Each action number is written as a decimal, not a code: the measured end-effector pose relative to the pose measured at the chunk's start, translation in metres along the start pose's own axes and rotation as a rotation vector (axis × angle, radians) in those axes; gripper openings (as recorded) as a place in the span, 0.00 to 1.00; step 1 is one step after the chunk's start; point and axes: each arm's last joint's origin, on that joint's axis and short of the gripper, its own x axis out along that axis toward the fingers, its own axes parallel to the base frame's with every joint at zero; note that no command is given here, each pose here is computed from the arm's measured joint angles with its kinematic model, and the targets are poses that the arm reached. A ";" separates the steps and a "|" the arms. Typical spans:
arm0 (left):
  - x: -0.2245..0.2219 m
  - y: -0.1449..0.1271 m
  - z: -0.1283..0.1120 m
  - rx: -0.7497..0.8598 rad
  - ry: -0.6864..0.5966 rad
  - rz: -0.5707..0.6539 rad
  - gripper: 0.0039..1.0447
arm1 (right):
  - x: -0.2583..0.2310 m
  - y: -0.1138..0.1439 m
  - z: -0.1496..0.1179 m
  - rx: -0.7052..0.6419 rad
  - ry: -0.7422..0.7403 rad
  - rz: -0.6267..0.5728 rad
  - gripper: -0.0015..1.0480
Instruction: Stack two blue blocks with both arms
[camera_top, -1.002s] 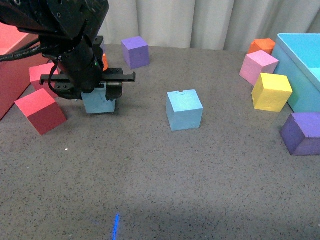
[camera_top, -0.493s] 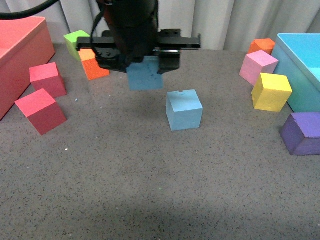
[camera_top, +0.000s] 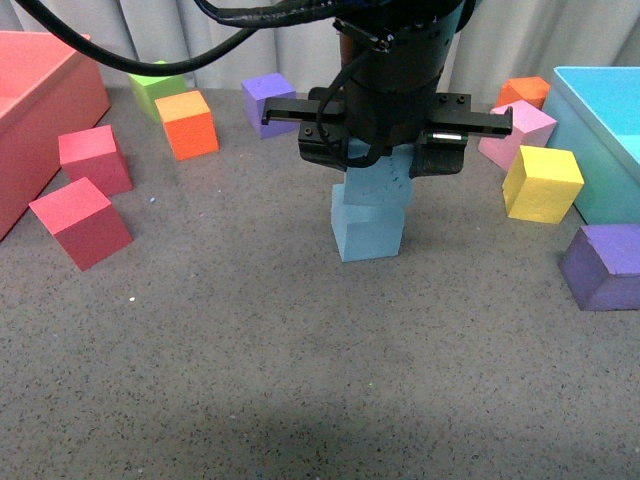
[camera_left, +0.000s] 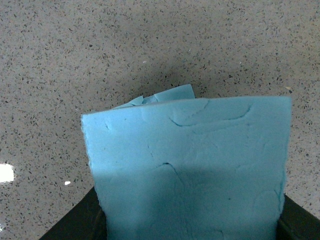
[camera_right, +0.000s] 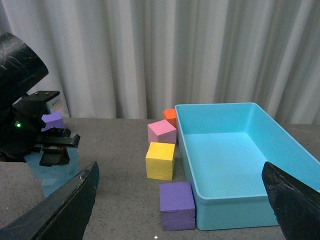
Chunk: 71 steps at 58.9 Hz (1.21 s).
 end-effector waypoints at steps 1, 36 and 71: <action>0.001 -0.002 -0.001 0.002 0.002 -0.001 0.47 | 0.000 0.000 0.000 0.000 0.000 0.000 0.91; 0.021 -0.003 -0.002 0.019 0.008 0.013 0.88 | 0.000 0.000 0.000 0.000 0.000 0.000 0.91; -0.046 0.022 0.017 -0.086 -0.119 -0.124 0.94 | 0.000 0.000 0.000 0.000 0.000 0.000 0.91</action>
